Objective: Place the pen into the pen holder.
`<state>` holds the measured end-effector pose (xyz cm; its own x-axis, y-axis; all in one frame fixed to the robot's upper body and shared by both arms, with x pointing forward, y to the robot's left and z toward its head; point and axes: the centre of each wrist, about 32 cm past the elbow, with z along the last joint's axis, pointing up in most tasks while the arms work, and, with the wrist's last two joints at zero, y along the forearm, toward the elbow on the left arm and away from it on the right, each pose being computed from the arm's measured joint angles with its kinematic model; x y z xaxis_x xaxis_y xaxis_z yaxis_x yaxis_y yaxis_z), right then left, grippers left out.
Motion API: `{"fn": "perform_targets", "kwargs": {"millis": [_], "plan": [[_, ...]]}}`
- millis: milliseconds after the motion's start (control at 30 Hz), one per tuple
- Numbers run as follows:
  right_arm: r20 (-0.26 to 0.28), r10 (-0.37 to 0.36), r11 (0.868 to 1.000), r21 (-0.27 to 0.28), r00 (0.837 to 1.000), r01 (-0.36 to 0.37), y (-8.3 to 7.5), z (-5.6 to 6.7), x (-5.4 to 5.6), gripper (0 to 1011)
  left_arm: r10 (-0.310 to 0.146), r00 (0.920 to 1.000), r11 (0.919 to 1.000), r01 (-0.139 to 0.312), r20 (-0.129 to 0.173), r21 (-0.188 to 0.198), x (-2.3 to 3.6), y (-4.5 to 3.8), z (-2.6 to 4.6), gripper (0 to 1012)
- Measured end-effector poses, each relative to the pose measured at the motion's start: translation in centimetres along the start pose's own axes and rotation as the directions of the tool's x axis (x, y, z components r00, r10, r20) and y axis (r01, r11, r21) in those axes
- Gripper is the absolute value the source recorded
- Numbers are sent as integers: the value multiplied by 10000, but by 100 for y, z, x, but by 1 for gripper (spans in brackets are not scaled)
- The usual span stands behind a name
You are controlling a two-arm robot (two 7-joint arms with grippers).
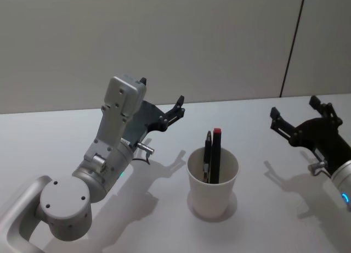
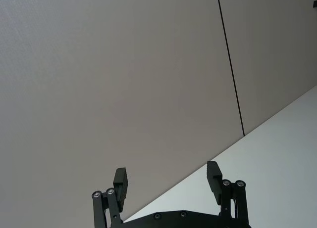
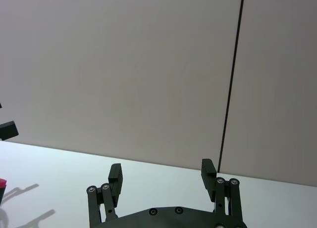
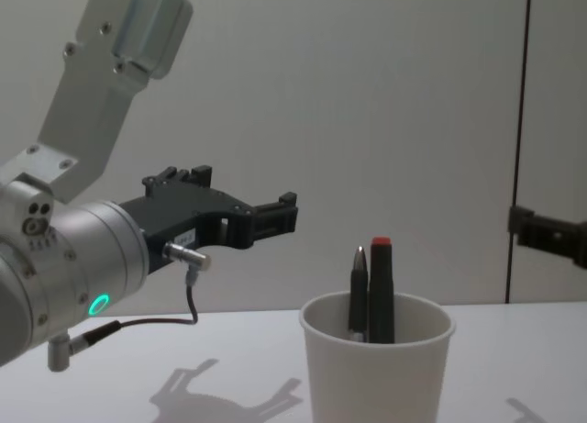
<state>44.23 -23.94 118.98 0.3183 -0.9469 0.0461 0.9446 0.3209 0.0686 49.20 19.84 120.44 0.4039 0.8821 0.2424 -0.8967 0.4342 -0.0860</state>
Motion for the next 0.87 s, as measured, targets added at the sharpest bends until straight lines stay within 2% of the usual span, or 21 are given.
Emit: {"fn": "perform_targets", "kwargs": {"millis": [867], "plan": [[-39, 147, 9999, -83, 9999, -148, 16, -13, -18, 1001, -2, 10000, 10000, 2, 0, 1, 0, 0, 0, 1001]]}}
